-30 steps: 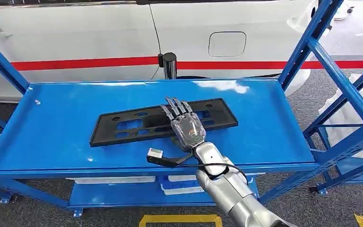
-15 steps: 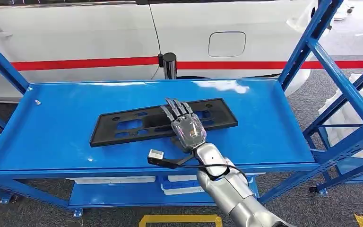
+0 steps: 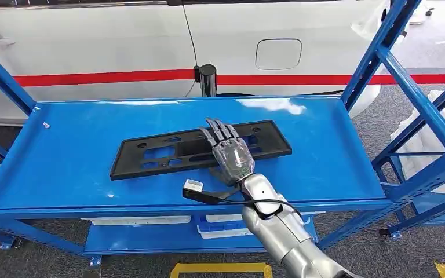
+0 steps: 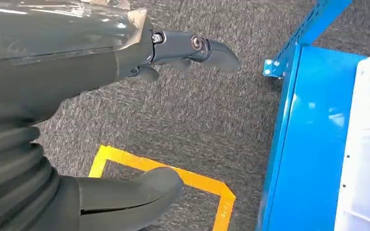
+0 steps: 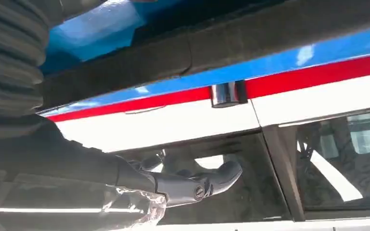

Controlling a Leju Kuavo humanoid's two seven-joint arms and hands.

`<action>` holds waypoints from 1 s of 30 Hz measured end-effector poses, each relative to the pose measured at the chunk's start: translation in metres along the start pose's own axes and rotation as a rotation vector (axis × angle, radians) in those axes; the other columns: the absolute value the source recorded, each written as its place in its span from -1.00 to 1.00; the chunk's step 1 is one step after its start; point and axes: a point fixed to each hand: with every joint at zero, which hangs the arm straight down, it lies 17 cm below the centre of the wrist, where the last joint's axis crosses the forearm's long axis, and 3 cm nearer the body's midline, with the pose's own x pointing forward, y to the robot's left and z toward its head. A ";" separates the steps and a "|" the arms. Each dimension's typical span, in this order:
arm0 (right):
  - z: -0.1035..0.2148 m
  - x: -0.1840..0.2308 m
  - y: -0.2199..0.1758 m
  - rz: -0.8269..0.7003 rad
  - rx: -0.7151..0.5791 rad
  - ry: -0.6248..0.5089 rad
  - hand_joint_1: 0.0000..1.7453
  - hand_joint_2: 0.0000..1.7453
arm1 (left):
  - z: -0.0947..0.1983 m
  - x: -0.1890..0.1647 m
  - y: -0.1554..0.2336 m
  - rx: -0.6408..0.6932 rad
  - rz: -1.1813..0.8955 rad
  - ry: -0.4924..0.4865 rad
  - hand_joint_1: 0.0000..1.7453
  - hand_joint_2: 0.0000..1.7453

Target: Take the parts from the cabinet and place them on the table.

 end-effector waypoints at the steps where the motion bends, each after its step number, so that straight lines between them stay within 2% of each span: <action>1: 0.000 0.001 -0.001 -0.021 -0.003 -0.001 -1.00 1.00 | 0.000 0.002 -0.001 -0.003 0.010 -0.010 -1.00 1.00; 8: -0.002 0.001 -0.005 -0.099 -0.024 0.000 -1.00 1.00 | -0.002 0.021 0.004 0.029 -0.087 -0.109 -1.00 1.00; 15: -0.002 0.003 -0.005 -0.101 -0.025 -0.008 -1.00 1.00 | -0.004 0.026 0.003 0.037 -0.134 -0.113 -1.00 1.00; 16: -0.003 0.003 -0.005 -0.101 -0.026 -0.008 -1.00 1.00 | -0.005 0.026 0.003 0.038 -0.133 -0.111 -1.00 -1.00; 30: -0.005 0.003 -0.007 -0.082 -0.026 -0.009 -1.00 1.00 | -0.004 0.018 -0.004 0.011 -0.124 -0.060 -1.00 -1.00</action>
